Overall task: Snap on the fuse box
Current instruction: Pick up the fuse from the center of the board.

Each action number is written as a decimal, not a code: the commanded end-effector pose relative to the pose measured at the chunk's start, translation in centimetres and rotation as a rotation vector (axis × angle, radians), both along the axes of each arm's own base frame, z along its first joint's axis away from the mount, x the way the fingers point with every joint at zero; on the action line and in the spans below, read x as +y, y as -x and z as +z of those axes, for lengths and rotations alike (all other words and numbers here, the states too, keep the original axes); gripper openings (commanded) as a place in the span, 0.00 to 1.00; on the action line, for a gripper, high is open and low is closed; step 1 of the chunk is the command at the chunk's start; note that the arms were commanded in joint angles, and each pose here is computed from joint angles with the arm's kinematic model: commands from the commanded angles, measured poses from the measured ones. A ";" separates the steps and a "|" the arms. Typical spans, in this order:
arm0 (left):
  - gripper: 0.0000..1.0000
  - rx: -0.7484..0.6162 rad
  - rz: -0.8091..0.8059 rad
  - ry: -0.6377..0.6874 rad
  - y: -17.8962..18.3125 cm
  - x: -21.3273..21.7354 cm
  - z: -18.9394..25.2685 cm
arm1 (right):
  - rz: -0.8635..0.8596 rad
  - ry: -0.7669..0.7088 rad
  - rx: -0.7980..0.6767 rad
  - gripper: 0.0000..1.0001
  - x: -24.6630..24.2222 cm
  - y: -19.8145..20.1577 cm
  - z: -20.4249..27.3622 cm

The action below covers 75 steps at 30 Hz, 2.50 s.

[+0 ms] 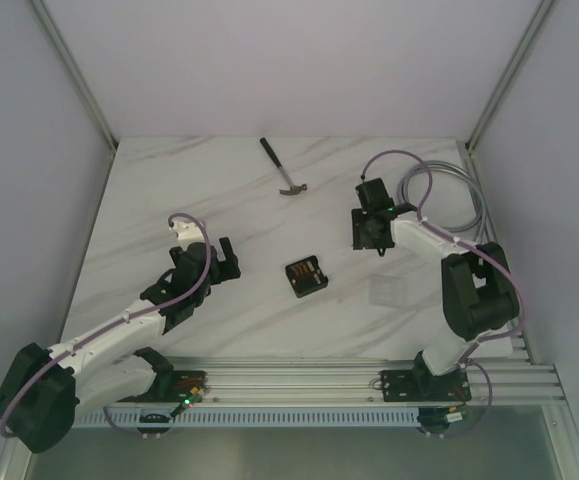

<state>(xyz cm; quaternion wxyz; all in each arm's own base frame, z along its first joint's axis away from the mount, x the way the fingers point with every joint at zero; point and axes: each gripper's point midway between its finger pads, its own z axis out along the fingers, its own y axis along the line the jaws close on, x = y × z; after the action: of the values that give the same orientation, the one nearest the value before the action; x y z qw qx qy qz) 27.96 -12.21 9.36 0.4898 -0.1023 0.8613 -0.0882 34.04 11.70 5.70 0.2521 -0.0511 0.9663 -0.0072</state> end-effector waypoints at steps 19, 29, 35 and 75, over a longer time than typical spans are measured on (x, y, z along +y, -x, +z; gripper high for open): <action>1.00 0.028 0.003 -0.015 0.0 0.2 -0.7 | -0.147 -0.010 0.002 0.57 -4.5 -5.4 -4.7; 1.00 0.033 0.001 -0.014 0.0 0.2 -0.7 | -0.066 -0.038 0.079 0.39 -2.9 -3.7 -5.1; 1.00 0.030 -0.001 -0.010 0.0 0.1 -0.6 | -0.039 -0.031 0.127 0.36 -2.4 -1.7 -5.0; 1.00 0.026 -0.014 0.027 0.0 -0.5 -0.3 | -0.119 0.018 0.122 0.25 -3.0 0.4 -4.3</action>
<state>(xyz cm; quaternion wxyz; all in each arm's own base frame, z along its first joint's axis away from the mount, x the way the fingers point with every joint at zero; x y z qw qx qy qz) 27.87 -12.37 8.70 0.4788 -0.0983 0.8678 -0.0890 36.01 9.24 1.72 0.2181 0.0209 0.9756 -0.0132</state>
